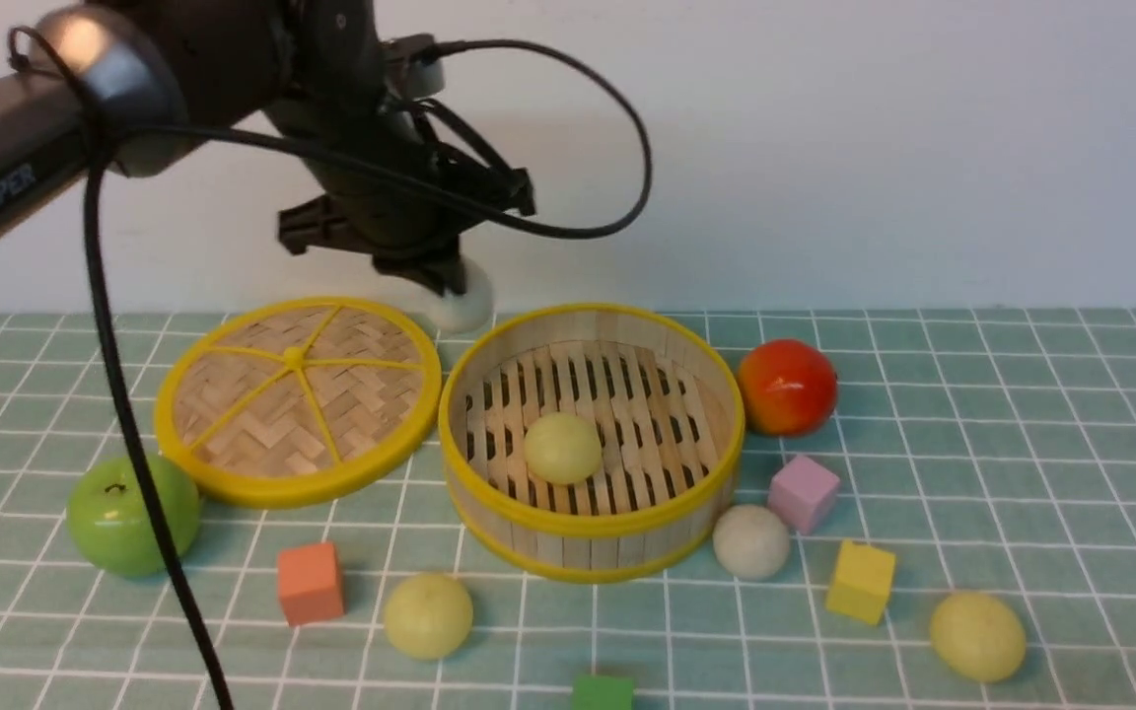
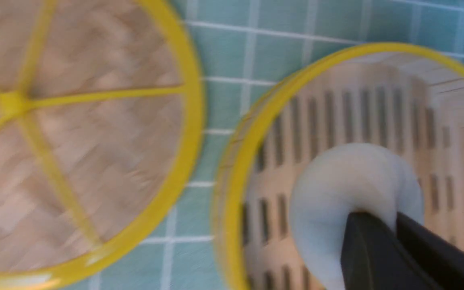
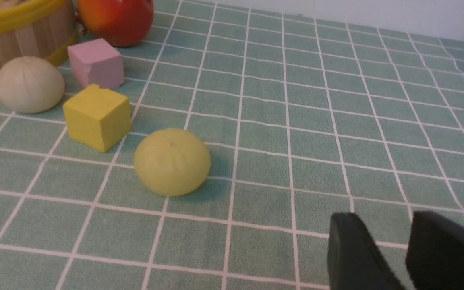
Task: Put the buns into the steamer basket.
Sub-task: Use the left arm to put the steamed stuffed bun into the steamer, then use the left arm to grab a steamed stuffed bun
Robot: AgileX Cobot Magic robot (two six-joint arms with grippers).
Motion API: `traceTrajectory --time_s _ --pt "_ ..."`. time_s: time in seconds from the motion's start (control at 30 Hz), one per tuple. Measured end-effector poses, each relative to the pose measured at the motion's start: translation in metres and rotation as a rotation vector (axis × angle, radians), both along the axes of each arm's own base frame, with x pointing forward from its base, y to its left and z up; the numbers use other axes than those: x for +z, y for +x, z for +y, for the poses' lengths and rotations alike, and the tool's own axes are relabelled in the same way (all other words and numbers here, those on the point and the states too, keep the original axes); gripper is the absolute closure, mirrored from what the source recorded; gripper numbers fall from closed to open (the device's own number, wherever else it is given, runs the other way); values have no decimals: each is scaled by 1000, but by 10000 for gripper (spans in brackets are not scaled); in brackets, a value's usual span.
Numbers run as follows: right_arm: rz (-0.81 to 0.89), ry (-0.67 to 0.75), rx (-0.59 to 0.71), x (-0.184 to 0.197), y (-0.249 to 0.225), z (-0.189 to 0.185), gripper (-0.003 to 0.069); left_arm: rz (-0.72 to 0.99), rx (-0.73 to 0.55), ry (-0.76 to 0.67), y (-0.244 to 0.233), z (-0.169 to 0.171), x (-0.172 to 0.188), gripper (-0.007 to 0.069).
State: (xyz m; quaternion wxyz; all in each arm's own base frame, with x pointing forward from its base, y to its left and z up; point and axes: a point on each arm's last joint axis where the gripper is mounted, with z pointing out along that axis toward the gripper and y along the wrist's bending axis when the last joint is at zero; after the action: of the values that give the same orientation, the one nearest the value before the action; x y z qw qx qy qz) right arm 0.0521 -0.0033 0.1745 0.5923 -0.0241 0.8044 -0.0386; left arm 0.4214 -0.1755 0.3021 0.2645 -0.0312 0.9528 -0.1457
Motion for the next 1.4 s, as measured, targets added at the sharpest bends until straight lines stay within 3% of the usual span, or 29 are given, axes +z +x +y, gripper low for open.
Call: traceTrajectory --time_s 0.33,0.57,0.73,0.83,0.97,1.0,1.1,1.17,1.27,1.4 --pt "0 0 0 0 0 0 420 23 -4 -38 29 -27 -73 620" --pt "0 0 0 0 0 0 420 13 4 -39 38 -30 -96 565" --pt "0 0 0 0 0 0 420 7 18 -24 39 -28 -96 400" --pt "0 0 0 0 0 0 420 36 11 7 31 -24 -82 244" --pt "0 0 0 0 0 0 420 36 -41 83 14 -14 -45 169" --pt "0 0 0 0 0 0 420 25 -69 122 0 -6 -16 155" --pt "0 0 0 0 0 0 420 30 -72 144 -31 9 22 168" --pt "0 0 0 0 0 0 420 54 -55 145 -50 18 25 187" --pt "0 0 0 0 0 0 420 111 -25 118 -80 28 12 237" --pt "0 0 0 0 0 0 420 194 -34 69 -106 32 -38 307"
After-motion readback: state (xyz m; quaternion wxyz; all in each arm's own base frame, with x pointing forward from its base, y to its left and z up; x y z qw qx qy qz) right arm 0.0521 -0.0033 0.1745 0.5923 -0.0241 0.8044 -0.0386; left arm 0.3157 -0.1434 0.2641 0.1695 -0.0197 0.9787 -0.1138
